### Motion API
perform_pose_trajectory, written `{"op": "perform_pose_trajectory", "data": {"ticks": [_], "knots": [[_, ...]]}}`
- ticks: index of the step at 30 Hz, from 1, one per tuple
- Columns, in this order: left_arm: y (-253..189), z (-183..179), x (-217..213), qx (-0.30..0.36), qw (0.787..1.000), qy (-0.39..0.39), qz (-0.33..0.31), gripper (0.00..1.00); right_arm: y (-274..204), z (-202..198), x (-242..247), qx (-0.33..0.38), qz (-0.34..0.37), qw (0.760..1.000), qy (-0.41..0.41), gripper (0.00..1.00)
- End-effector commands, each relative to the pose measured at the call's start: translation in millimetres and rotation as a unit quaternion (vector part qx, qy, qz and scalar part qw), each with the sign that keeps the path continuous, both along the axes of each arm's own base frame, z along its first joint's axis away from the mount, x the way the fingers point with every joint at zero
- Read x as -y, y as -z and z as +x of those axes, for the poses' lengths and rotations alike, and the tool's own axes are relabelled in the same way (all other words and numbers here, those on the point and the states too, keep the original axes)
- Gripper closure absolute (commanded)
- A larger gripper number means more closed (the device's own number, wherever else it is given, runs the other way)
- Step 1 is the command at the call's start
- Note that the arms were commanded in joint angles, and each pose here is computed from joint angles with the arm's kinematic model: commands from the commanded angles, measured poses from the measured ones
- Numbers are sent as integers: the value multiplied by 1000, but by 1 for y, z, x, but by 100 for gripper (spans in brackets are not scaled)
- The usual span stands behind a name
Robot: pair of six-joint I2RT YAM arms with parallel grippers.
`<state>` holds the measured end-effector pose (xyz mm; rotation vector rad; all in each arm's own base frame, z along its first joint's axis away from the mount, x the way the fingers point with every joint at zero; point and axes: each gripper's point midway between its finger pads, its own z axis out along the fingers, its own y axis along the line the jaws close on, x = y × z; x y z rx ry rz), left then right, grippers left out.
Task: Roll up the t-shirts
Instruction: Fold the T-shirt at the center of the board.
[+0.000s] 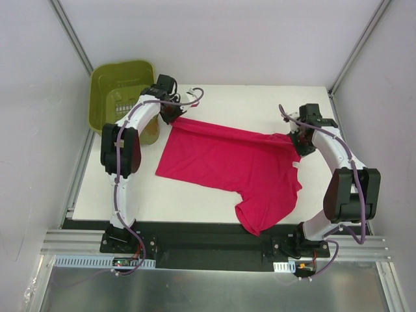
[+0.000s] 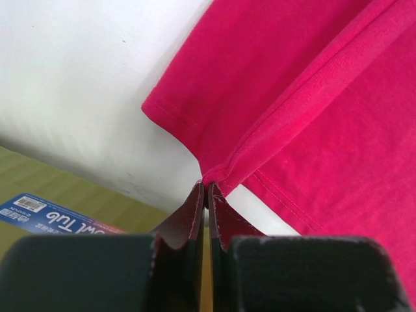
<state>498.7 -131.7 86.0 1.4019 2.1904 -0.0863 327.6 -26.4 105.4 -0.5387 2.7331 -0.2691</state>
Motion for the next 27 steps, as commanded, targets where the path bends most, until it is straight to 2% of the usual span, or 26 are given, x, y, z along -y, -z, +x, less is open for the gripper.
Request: {"op": "perform_pose_trajectory", "data": {"ticks": [1, 20, 23, 24, 25, 26, 27], "knots": [[-33, -8, -7, 29, 999, 13, 2, 100, -3, -20, 1, -7, -1, 1000, 11, 99], [0, -56, -15, -33, 999, 11, 8, 100, 22, -54, -8, -65, 12, 998, -22, 99], [1, -58, -18, -34, 999, 5, 15, 100, 24, -77, -26, -119, 65, 990, -44, 79], [-5, -56, -16, -27, 1000, 6, 11, 94, 17, -73, -34, -118, 85, 988, -49, 71], [-17, -54, -13, -15, 1000, 8, 1, 86, 13, -73, -37, -122, 95, 987, -48, 68], [-26, -55, -5, -10, 1000, 16, -18, 71, 7, -70, -37, -116, 107, 987, -42, 66], [-38, -52, 1, 3, 999, 22, -32, 64, -1, -64, -43, -107, 134, 984, -40, 64]]}}
